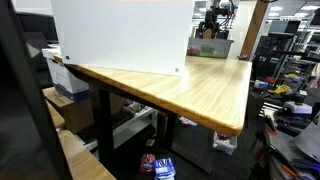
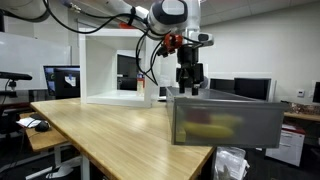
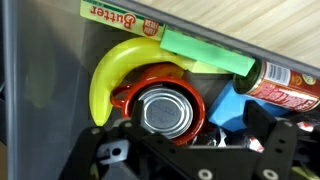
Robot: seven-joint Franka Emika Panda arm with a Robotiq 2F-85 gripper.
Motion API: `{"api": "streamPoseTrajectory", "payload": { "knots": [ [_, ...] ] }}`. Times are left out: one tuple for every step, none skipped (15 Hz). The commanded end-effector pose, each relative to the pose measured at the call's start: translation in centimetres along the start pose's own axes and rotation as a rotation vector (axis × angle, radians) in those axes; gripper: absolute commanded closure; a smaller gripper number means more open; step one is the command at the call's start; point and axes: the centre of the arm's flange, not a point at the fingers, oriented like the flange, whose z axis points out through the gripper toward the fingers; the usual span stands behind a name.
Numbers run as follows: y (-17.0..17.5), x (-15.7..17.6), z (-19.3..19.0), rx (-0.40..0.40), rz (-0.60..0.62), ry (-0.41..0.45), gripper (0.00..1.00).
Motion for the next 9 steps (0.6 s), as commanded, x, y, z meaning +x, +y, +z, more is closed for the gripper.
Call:
{"api": "streamPoseTrajectory", "payload": {
  "knots": [
    [-0.6,0.7,-0.2,0.0,-0.057,-0.008,0.0],
    [-0.9,0.7,-0.2,0.008,-0.065,-0.009,0.0],
    [-1.3,0.6,-0.2,0.016,-0.072,-0.012,0.0],
    [-1.6,0.6,-0.2,0.023,-0.08,-0.015,0.0],
    [-1.8,0.5,-0.2,0.029,-0.091,-0.023,0.0],
    [-2.0,0.4,-0.2,0.031,-0.107,-0.03,0.0],
    [-2.1,0.3,-0.2,0.034,-0.12,-0.038,0.0],
    [-2.1,0.2,-0.2,0.037,-0.135,-0.05,0.0],
    [-2.2,0.0,-0.3,0.031,-0.143,-0.059,0.0]
  ]
}}
